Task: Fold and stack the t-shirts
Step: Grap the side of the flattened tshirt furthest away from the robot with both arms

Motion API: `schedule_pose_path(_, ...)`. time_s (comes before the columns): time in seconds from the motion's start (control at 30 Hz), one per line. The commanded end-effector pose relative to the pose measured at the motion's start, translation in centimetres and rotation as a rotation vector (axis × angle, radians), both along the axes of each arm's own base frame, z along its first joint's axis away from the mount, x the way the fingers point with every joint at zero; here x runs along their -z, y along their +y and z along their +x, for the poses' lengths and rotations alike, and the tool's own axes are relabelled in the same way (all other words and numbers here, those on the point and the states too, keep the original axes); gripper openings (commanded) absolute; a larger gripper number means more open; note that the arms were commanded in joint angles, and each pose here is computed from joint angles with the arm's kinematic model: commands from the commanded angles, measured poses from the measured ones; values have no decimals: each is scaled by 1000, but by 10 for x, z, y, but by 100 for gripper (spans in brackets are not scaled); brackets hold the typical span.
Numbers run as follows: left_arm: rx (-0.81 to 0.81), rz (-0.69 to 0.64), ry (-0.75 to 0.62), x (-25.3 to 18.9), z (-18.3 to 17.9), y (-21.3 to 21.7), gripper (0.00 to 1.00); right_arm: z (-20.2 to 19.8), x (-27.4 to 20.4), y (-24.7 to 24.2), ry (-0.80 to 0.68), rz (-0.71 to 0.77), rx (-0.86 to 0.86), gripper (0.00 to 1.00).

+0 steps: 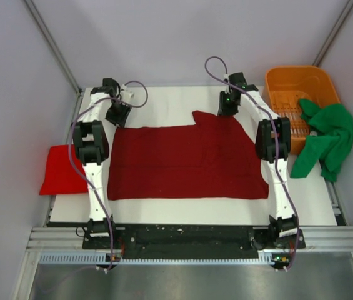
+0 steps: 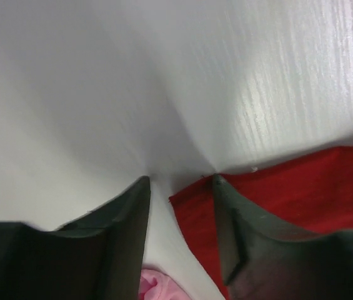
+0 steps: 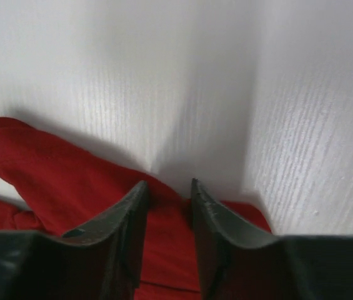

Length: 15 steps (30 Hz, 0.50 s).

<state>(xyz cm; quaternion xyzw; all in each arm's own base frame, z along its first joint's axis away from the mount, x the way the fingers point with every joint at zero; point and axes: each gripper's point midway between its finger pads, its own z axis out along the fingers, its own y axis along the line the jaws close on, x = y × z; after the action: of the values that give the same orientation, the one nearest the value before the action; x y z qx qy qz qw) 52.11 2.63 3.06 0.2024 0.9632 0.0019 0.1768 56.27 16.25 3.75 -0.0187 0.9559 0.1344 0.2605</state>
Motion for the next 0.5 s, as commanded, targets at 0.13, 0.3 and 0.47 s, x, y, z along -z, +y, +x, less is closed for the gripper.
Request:
schedule_pose_path(0.13, 26, -54, 59, -6, -21, -5, 0, -20, -34, 19, 9, 104, -68, 0)
schedule_pose_path(0.3, 39, -64, -34, -43, -21, -8, 0, -33, -76, 21, -47, 135, -85, 0)
schedule_pose_path(0.47, 51, -54, -163, -89, -27, -6, 0, -60, -114, 18, -114, 170, -93, 0)
